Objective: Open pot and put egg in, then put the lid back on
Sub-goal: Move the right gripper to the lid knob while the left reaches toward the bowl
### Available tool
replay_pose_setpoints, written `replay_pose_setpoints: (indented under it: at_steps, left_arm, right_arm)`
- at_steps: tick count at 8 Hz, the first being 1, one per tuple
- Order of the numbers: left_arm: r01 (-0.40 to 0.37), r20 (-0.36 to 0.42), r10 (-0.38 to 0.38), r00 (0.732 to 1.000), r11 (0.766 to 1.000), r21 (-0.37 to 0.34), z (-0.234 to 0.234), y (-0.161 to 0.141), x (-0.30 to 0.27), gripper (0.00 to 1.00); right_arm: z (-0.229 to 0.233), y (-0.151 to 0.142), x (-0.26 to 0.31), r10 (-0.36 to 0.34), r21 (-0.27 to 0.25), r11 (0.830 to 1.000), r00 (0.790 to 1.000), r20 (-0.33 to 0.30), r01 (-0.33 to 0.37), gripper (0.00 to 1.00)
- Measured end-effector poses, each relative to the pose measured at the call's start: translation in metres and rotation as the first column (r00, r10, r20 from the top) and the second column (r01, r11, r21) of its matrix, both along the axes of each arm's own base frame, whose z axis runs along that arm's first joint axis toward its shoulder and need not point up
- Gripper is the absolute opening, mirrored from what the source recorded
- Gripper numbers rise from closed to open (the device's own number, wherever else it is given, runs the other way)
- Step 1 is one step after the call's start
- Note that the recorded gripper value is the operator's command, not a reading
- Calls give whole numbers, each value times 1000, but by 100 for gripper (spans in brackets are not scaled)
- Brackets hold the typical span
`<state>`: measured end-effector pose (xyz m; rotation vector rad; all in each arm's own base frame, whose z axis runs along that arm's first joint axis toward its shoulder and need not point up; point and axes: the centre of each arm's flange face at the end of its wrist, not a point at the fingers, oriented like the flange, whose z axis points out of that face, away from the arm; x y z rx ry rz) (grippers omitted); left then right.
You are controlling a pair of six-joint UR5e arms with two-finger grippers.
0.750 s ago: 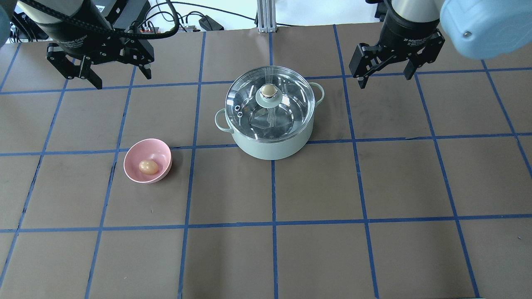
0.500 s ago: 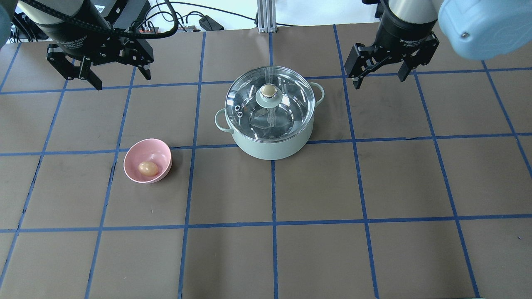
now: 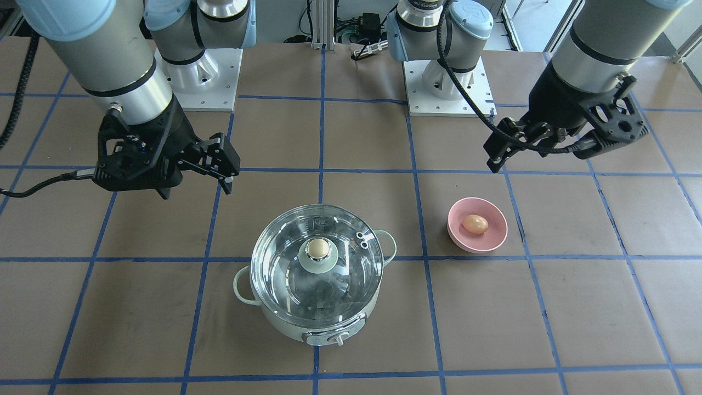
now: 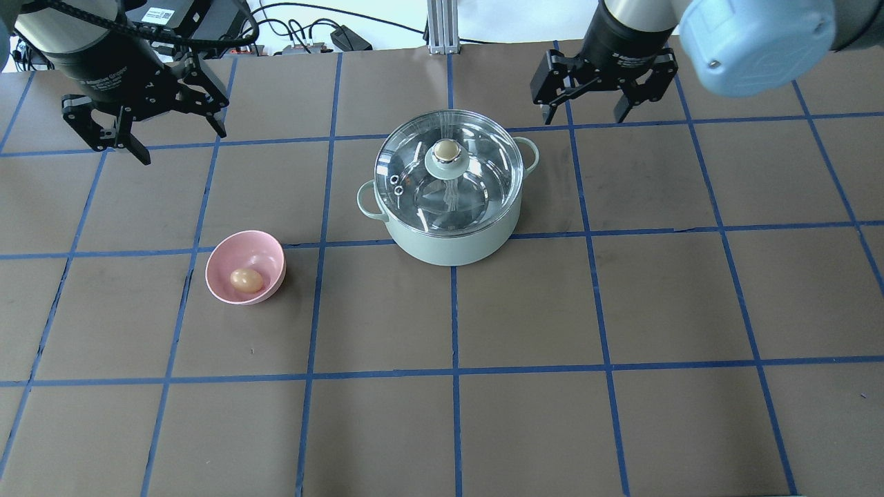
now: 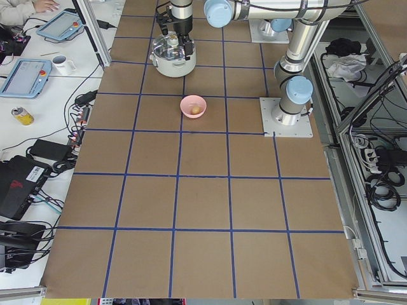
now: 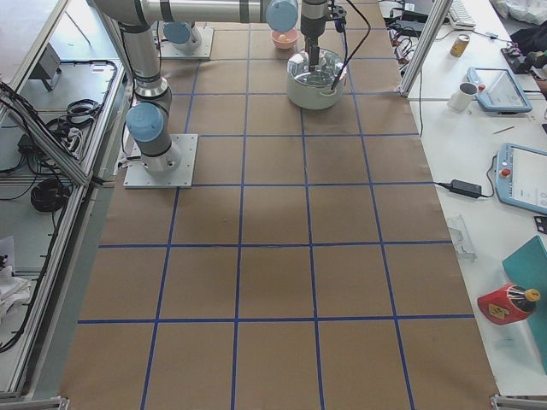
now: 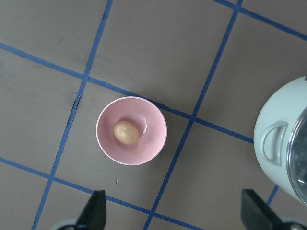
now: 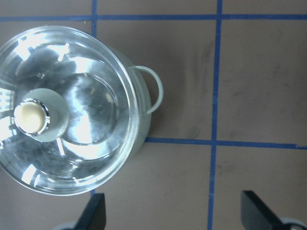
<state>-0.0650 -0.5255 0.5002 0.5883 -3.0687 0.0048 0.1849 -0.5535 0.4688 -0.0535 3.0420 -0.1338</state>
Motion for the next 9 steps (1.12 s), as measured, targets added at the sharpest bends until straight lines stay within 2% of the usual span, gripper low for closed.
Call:
replay_pose_setpoints:
  at_steps: [1, 3, 5, 6, 8, 9]
  left_arm:
    - [-75, -4, 75, 997, 997, 26, -11, -7, 15, 100]
    - [-242, 52, 239, 970, 969, 50, -37, -23, 34, 100]
    - [-446, 71, 444, 893, 895, 16, -68, -45, 42, 100]
    - [-498, 57, 498, 865, 867, -6, -80, -53, 43, 100]
    - [-560, 16, 559, 829, 829, 18, -120, -51, 39, 100]
    - [-614, 18, 614, 789, 788, 44, -146, -44, 37, 100]
  right_arm:
    - [-6, -11, 28, -15, -28, 999, 1000, 21, 16, 100]
    - [-37, -33, 83, -51, -50, 997, 998, 46, 54, 100]
    - [-75, -47, 119, -43, -43, 998, 998, 40, 45, 100]
    - [-91, -50, 131, -41, -31, 999, 998, 37, 43, 100]
    - [-112, -47, 155, -47, -13, 999, 998, 36, 47, 100]
    - [-120, -45, 165, -42, -3, 999, 999, 34, 43, 97]
